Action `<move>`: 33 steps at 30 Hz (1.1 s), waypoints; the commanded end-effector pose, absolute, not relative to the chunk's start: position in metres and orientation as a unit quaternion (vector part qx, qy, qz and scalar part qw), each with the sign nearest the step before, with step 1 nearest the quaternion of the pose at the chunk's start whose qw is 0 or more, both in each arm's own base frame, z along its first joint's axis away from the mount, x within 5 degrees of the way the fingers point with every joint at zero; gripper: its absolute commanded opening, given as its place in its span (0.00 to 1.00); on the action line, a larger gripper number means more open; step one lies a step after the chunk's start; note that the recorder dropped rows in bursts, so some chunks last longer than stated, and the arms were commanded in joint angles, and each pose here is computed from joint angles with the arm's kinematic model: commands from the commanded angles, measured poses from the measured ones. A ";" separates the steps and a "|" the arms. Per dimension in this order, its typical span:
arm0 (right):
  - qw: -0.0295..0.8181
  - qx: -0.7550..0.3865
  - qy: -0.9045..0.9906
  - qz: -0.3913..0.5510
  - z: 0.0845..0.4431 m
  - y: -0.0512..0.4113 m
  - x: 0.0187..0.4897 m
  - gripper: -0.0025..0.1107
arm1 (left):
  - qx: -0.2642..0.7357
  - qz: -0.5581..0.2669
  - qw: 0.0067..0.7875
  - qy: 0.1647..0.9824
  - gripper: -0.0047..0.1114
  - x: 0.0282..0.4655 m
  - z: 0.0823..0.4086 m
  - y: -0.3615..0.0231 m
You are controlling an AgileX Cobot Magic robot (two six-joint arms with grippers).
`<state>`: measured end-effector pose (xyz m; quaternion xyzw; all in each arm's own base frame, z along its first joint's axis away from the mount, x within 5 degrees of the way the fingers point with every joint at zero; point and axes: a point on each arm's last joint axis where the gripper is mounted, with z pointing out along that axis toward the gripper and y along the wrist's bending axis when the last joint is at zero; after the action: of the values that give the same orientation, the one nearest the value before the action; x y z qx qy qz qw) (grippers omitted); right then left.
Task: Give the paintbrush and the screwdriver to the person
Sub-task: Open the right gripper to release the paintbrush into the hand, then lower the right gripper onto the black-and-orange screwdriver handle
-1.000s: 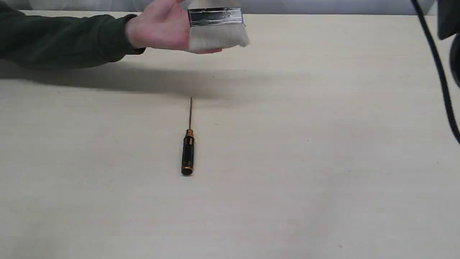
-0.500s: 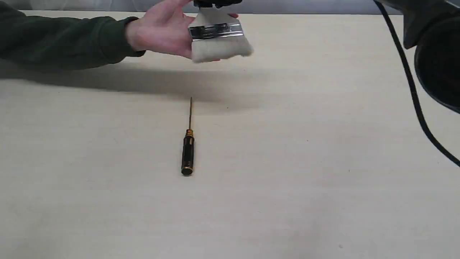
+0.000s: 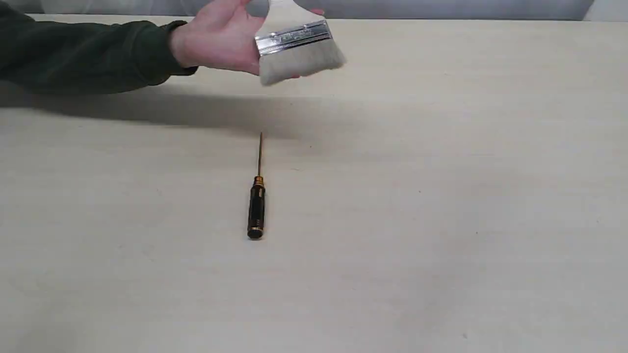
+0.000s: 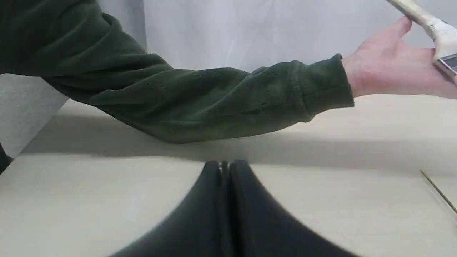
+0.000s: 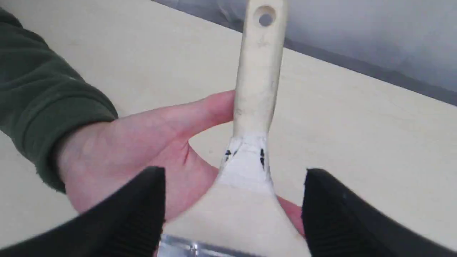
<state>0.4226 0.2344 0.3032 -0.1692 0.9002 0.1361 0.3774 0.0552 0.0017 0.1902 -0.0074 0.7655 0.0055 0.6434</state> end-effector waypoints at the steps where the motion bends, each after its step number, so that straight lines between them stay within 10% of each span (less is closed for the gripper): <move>1: 0.368 -0.184 0.902 0.128 0.311 0.224 0.402 0.53 | -0.007 0.001 0.647 0.763 0.04 0.055 0.190 0.001; 21: 0.304 -0.250 0.890 0.229 0.276 0.220 0.275 0.49 | -0.006 0.001 0.649 0.761 0.04 0.055 0.191 0.001; 33: 0.226 -0.253 0.918 0.205 0.214 0.250 0.278 0.47 | -0.006 0.002 0.648 0.762 0.04 0.055 0.191 0.001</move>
<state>0.2754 0.2491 0.2203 -0.2525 0.9166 0.2118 0.2261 0.0552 0.0017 0.1902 -0.0074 0.7655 0.0055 0.6434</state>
